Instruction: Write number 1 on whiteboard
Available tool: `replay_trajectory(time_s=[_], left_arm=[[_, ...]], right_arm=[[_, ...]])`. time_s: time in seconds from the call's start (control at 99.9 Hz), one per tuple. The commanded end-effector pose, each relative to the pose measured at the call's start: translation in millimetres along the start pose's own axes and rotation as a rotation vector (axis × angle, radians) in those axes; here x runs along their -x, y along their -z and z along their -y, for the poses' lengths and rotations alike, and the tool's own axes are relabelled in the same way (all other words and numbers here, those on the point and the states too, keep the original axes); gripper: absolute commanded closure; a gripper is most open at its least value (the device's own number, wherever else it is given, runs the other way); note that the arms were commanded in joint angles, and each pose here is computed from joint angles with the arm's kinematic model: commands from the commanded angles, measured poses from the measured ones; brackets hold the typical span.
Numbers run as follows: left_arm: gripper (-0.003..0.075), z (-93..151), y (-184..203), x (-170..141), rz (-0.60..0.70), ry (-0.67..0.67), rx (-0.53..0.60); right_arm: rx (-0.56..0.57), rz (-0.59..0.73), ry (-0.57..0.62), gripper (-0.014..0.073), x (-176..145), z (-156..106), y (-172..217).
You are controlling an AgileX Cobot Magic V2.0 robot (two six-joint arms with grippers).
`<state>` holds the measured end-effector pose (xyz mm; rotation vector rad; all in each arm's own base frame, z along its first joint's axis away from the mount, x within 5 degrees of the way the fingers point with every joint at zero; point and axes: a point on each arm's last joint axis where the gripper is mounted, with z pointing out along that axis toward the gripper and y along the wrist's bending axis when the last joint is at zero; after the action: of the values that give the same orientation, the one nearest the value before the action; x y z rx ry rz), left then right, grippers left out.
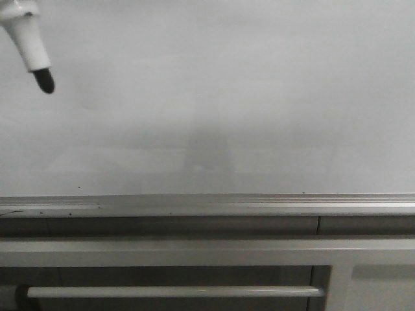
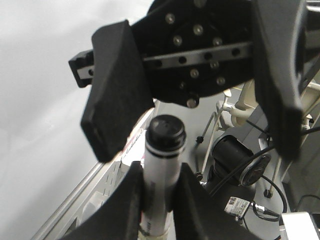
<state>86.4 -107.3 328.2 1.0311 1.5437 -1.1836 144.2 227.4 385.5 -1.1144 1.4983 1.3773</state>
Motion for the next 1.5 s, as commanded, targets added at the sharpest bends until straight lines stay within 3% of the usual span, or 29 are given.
replay_trajectory(time_s=[0.0, 0.2, 0.39, 0.741, 1.061, 1.181, 1.382, 1.492], left_arm=[[0.0741, 3.9, 0.4, 16.2, 0.086, 0.008, -0.032], [0.0741, 3.9, 0.4, 16.2, 0.086, 0.008, -0.032], [0.0741, 3.9, 0.4, 16.2, 0.086, 0.008, -0.032], [0.0740, -0.4, 0.4, 16.7, 0.092, 0.009, 0.015], [0.0730, -0.8, 0.3, 16.0, 0.084, 0.005, 0.019], [0.0627, -1.1, 0.2, 14.3, 0.065, -0.004, 0.023], [0.0283, -4.1, 0.3, 13.9, 0.061, -0.008, 0.056], [0.0262, -6.3, 0.9, 13.7, 0.058, -0.017, 0.091]], right_arm=[[-0.002, 0.066, 0.057, 0.0148, 16.1, -10.2, 1.6], [-0.019, 0.062, 0.073, 0.0175, 15.4, -9.3, 0.1], [-0.022, 0.048, 0.087, 0.0373, 14.2, -9.0, 0.0], [0.003, -0.012, 0.141, 0.0658, 8.6, -11.0, -0.1], [0.005, -0.012, 0.141, 0.0666, 8.6, -11.2, -0.1], [0.007, -0.012, 0.141, 0.0666, 8.5, -11.4, -0.1], [0.006, -0.019, 0.147, 0.0666, 7.9, -11.3, -0.1], [-0.002, -0.027, 0.157, 0.0666, 7.3, -10.5, 0.0]])
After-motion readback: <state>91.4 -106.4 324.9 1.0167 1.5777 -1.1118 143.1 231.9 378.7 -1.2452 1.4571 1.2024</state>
